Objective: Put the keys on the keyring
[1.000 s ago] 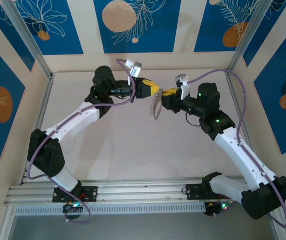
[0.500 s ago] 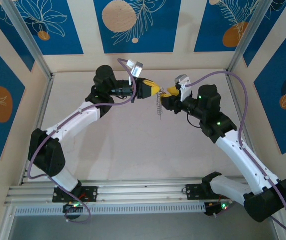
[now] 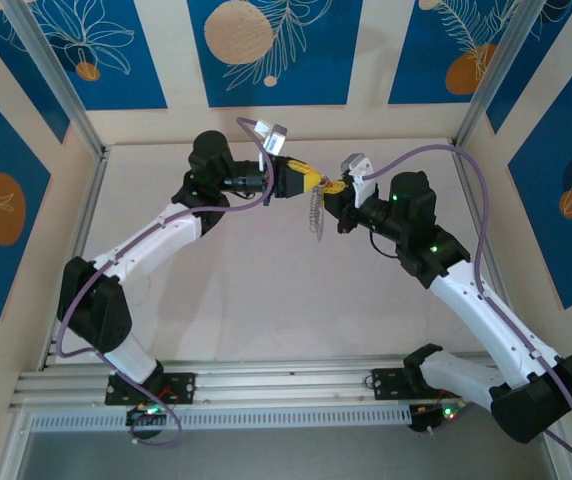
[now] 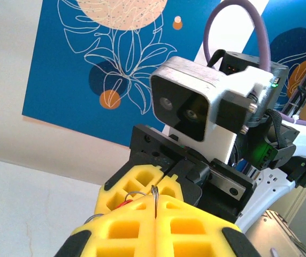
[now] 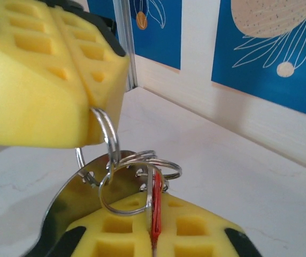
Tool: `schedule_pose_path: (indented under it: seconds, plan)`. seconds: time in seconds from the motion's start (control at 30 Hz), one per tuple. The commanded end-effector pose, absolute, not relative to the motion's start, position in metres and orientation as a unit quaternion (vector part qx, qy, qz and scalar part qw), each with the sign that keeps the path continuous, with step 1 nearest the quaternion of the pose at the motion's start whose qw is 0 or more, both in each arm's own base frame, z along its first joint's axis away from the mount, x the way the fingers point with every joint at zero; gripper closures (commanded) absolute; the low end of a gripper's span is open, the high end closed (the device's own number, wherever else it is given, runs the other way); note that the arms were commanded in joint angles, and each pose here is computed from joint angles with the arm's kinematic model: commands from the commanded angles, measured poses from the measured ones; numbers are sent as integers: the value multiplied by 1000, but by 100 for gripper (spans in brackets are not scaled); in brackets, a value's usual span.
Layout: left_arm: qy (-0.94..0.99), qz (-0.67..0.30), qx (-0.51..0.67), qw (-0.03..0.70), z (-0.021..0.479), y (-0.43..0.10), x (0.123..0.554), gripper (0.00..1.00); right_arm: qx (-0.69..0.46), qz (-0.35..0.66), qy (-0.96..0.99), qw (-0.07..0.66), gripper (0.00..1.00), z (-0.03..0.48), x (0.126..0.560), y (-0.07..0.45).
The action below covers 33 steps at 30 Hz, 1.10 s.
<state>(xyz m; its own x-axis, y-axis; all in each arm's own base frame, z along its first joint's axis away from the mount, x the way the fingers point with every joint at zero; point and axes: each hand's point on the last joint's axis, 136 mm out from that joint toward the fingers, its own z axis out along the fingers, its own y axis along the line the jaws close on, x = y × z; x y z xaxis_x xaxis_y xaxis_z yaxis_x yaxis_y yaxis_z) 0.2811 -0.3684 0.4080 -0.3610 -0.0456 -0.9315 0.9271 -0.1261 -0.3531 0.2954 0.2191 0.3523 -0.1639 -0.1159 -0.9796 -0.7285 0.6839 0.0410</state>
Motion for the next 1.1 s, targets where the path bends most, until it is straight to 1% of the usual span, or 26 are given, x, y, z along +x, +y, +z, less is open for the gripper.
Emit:
schedule_pose_path:
  seconds: [0.0,0.63,1.07]
  plan:
    - [512,-630,430,395,424,-370,273,100,-294,252,712,585,100,362,294,214]
    - [524,-616,429,402,418,-370,277,100,-274,210,725,596,100,372,294,189]
    - [525,-616,431,399,416,-371,276,100,-304,231,724,574,100,376,290,202]
